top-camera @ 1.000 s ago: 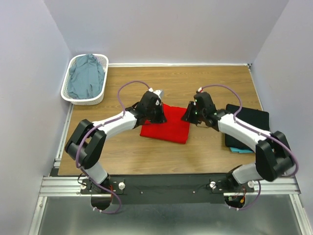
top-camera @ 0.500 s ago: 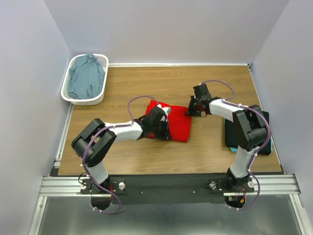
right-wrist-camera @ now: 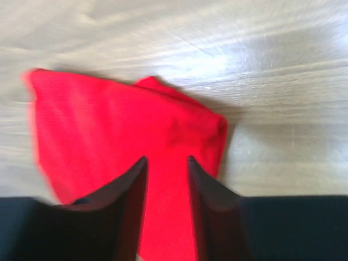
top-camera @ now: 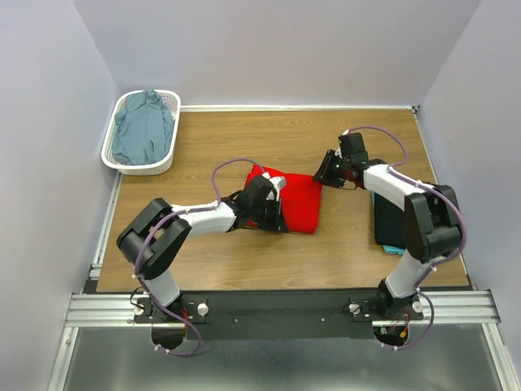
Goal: Fold and stack the t-shirts
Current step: Fold the tshirt, then neatly place the folded tshirt to the corner
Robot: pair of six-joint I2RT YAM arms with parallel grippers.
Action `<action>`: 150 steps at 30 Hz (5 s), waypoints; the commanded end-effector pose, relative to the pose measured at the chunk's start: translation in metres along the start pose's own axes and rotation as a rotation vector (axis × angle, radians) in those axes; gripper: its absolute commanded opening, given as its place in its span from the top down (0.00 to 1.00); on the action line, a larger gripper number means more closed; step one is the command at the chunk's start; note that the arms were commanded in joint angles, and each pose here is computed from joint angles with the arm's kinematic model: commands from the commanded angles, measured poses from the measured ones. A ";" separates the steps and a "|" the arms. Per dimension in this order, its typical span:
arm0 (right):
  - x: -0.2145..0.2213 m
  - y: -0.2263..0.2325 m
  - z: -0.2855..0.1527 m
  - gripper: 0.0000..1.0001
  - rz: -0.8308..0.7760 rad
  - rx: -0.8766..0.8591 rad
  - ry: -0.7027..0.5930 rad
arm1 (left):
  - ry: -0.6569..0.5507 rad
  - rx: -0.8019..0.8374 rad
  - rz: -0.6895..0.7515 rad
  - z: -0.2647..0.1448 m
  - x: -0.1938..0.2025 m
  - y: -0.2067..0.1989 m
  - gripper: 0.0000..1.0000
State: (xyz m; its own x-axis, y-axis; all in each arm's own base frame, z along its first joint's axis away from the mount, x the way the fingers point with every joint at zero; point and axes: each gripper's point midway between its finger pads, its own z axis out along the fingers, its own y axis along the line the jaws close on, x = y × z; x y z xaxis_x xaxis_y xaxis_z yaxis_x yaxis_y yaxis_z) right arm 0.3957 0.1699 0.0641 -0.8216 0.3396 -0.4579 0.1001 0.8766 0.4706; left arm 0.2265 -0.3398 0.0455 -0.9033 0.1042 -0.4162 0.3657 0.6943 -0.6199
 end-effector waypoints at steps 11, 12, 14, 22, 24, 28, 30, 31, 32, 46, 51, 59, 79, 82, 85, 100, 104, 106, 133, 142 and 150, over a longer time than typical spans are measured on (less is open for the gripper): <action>0.035 -0.011 -0.043 0.39 0.120 -0.058 0.021 | -0.099 0.096 0.076 0.002 -0.057 -0.056 1.00; 0.036 -0.010 -0.041 0.39 0.123 -0.067 0.022 | -0.080 0.079 0.072 0.012 -0.052 -0.051 1.00; 0.045 -0.012 -0.039 0.37 0.134 -0.074 0.043 | -0.060 0.071 0.068 0.022 -0.047 -0.048 1.00; 0.068 -0.027 -0.027 0.35 0.162 -0.052 0.078 | 0.013 0.023 0.044 0.049 -0.020 -0.031 1.00; 0.071 -0.028 -0.025 0.35 0.165 -0.057 0.079 | 0.013 0.023 0.047 0.050 -0.020 -0.032 1.00; 0.083 -0.027 -0.018 0.35 0.171 -0.055 0.096 | 0.017 0.021 0.048 0.050 -0.020 -0.031 1.00; 0.084 -0.026 -0.013 0.35 0.164 -0.041 0.090 | 0.022 0.023 0.049 0.051 -0.020 -0.032 1.00; 0.086 -0.026 -0.011 0.35 0.167 -0.037 0.093 | 0.022 0.023 0.049 0.051 -0.020 -0.032 1.00; 0.087 -0.025 -0.009 0.35 0.168 -0.036 0.098 | 0.026 0.021 0.049 0.051 -0.019 -0.031 1.00; 0.102 -0.033 0.011 0.57 0.205 0.055 0.091 | 0.022 0.016 0.078 0.048 -0.026 -0.035 1.00; 0.092 -0.038 0.008 1.00 0.225 0.091 0.033 | -0.025 0.030 0.099 0.027 -0.046 -0.055 1.00; 0.074 -0.047 -0.008 0.99 0.243 0.162 -0.063 | -0.150 0.038 0.140 -0.028 -0.096 -0.073 1.00; 0.014 -0.083 -0.024 0.99 0.250 0.529 -0.193 | -0.177 0.040 0.161 -0.053 -0.107 -0.071 1.00; -0.011 -0.090 -0.029 1.00 0.292 0.591 -0.231 | -0.179 0.036 0.163 -0.055 -0.108 -0.070 1.00; -0.042 -0.094 -0.036 1.00 0.319 0.649 -0.285 | -0.183 0.034 0.165 -0.058 -0.110 -0.070 1.00; -0.146 -0.149 -0.095 1.00 0.543 0.898 -0.424 | -0.190 0.033 0.170 -0.067 -0.118 -0.074 1.00; -0.159 -0.169 -0.122 1.00 0.612 0.935 -0.454 | -0.190 0.036 0.172 -0.068 -0.119 -0.076 1.00; -0.164 -0.178 -0.137 1.00 0.633 0.959 -0.467 | -0.188 0.039 0.172 -0.068 -0.120 -0.077 1.00; -0.171 -0.200 -0.252 1.00 0.749 1.005 -0.593 | -0.168 0.068 0.178 -0.067 -0.122 -0.091 1.00; -0.174 -0.187 -0.280 1.00 0.749 0.982 -0.637 | -0.170 0.071 0.184 -0.068 -0.123 -0.092 1.00; -0.172 -0.181 -0.301 1.00 0.746 0.976 -0.670 | -0.167 0.072 0.184 -0.067 -0.121 -0.092 1.00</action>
State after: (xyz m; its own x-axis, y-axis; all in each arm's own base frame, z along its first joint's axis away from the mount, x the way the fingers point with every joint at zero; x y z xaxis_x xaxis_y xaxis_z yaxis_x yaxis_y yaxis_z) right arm 0.3685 -0.1368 0.2535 -0.0684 0.7265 -0.6838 0.9580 0.2391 0.1582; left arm 0.2935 -0.3647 0.1886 -0.7794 0.0824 -0.6211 0.5154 0.6481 -0.5607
